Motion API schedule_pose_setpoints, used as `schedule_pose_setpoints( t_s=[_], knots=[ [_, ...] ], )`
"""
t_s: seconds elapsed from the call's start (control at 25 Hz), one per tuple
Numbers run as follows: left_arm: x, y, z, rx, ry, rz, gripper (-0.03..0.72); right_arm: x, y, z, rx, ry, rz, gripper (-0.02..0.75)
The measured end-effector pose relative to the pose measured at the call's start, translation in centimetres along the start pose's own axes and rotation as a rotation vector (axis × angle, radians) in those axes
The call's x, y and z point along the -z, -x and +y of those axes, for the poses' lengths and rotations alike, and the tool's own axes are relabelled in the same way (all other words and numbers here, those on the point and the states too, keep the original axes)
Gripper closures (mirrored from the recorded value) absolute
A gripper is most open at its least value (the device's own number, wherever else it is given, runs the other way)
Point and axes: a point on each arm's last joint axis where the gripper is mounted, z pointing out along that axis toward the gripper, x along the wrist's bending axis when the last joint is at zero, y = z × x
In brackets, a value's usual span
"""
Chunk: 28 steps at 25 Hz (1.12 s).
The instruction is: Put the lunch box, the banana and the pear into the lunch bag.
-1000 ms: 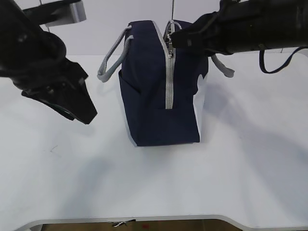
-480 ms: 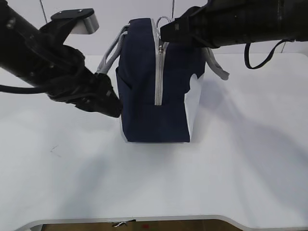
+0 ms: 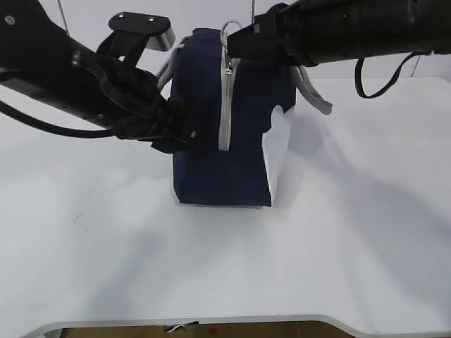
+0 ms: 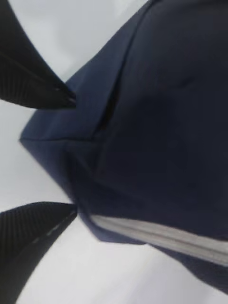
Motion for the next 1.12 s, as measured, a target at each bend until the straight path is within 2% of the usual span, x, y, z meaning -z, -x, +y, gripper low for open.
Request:
schedule_pose_setpoints(
  t_s=[0.08,0.16,0.4,0.48,0.76,1.12],
  knots=[
    [0.0,-0.1,0.4,-0.011,0.04,0.015,0.232,0.0,-0.1,0.6,0.006,0.014,0.004,0.721],
    [0.0,-0.2,0.6,-0.018,0.062,0.023,0.286,0.1,-0.2,1.1,0.011,0.026,0.009,0.721],
    [0.0,-0.3,0.7,-0.047,0.074,0.035,0.621,0.1,-0.3,1.5,0.015,0.03,0.014,0.721],
    [0.0,-0.3,0.4,-0.082,0.042,0.038,0.672,0.0,-0.2,1.4,0.018,0.021,0.012,0.721],
    [0.6,-0.3,-0.1,-0.16,-0.029,0.046,0.694,-0.1,0.6,1.5,0.015,0.04,-0.074,0.721],
    [2.0,-0.1,-0.7,-0.217,-0.112,0.044,0.696,-2.0,2.1,2.2,-0.007,0.055,-0.09,0.721]
  ],
)
